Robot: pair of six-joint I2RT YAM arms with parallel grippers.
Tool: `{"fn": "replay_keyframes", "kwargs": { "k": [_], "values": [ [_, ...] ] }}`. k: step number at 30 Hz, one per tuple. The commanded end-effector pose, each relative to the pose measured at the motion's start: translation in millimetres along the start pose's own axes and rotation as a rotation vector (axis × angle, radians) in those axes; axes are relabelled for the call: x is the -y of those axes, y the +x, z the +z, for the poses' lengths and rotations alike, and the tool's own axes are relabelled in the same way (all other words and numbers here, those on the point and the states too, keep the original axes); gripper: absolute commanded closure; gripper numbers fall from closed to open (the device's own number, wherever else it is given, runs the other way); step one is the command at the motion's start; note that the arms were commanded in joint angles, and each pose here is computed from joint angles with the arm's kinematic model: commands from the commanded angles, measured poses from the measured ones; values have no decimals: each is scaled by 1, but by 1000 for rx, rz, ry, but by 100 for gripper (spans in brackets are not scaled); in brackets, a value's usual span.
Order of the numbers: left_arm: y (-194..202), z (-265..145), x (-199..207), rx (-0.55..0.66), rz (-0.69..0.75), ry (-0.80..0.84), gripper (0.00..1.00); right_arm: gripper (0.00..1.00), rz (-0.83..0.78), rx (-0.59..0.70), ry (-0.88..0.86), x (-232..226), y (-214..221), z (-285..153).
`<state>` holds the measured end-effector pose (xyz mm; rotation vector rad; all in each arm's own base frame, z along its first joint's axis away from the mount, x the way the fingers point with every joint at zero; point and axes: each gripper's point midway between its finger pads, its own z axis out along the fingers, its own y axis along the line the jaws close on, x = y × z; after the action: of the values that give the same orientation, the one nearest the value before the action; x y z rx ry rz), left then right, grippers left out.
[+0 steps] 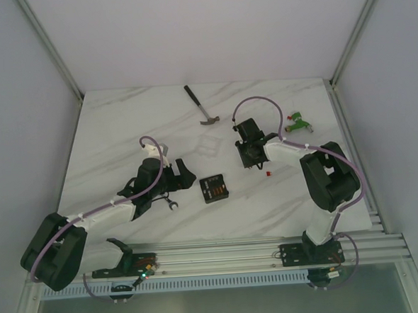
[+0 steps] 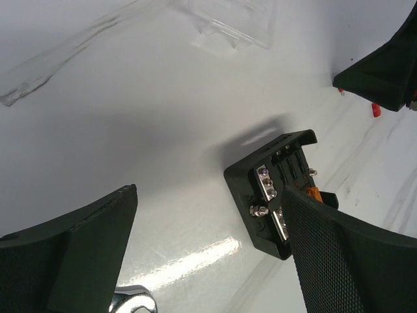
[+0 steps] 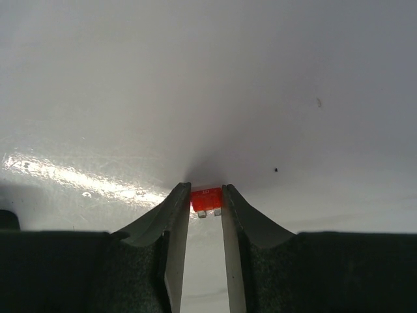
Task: Snap on the fuse box
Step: Pick up the fuse from the center of the board.
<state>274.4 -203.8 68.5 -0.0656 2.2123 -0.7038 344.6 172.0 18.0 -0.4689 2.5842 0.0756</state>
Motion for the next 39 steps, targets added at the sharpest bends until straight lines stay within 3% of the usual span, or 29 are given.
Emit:
{"fn": "replay_keyframes", "kwargs": {
  "k": [1,22,31,39],
  "values": [
    [-1,1,6,-12,2,14,0,73,2,-39,34,4,8,4],
    [-20,-3,52,39,-18,219,8,79,223,90,36,-8,-17,-22],
    [-42,-1,92,158,4,320,13,78,409,274,-72,-34,-55,-53],
    [-55,11,126,230,58,416,25,79,483,411,-190,-61,-74,-95]
  ]
}}
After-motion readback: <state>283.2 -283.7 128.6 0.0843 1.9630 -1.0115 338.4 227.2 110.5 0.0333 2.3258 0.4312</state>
